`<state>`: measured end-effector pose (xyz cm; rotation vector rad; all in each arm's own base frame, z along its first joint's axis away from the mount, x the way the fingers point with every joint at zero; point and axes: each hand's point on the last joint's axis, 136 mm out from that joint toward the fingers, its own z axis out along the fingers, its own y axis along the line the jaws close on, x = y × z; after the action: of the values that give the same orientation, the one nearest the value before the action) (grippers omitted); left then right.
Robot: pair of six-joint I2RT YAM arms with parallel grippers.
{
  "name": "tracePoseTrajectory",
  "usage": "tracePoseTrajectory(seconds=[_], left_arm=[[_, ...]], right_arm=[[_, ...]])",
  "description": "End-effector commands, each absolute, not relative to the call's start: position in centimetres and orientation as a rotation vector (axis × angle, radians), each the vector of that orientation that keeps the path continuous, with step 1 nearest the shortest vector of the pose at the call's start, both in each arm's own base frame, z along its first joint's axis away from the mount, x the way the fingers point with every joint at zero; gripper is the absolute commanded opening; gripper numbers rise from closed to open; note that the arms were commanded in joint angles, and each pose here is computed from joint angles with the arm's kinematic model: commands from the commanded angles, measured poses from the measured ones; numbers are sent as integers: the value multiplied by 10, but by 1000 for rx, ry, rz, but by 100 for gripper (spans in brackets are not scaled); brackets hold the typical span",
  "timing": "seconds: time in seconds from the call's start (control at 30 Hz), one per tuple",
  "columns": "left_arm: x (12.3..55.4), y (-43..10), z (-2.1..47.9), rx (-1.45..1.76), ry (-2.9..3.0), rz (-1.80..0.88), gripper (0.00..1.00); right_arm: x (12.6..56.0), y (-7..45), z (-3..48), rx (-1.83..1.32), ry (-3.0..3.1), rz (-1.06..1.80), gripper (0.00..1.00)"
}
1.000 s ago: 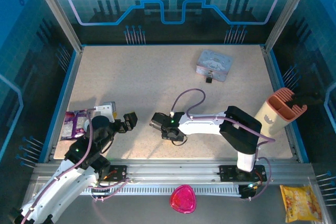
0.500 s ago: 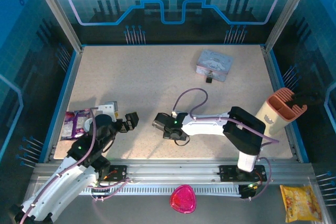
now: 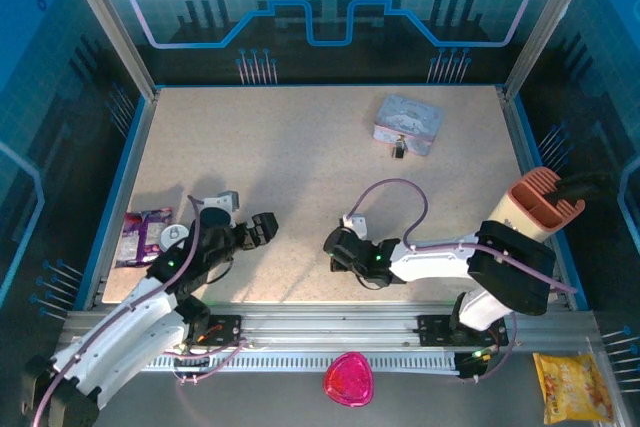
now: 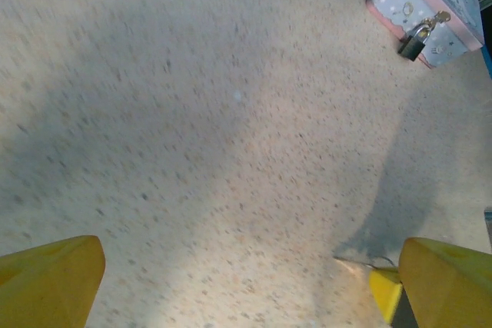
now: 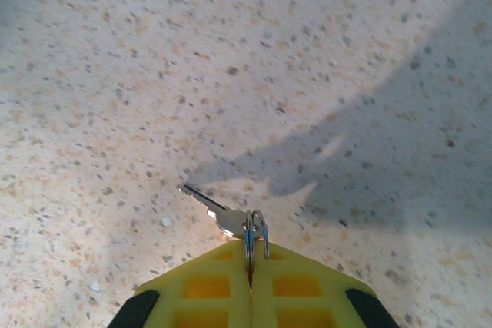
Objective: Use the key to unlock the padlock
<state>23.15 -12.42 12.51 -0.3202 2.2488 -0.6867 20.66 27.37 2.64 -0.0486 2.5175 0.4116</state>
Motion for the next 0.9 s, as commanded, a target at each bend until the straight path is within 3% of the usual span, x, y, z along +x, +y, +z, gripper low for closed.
tracePoseTrajectory(seconds=[0.0, 0.17, 0.67, 0.87], left_arm=[[226, -146, 123, -447, 2290, -891, 99], [224, -142, 115, -495, 2318, -871, 99], [226, -126, 106, -565, 2303, -770, 99], [225, -118, 107, -570, 2289, -728, 99]], right_arm=[[220, 291, 52, -83, 2372, 527, 0], [219, 292, 57, -101, 2326, 594, 0], [196, 276, 15, -91, 2618, 446, 0], [197, 282, 15, -49, 2660, 635, 17]])
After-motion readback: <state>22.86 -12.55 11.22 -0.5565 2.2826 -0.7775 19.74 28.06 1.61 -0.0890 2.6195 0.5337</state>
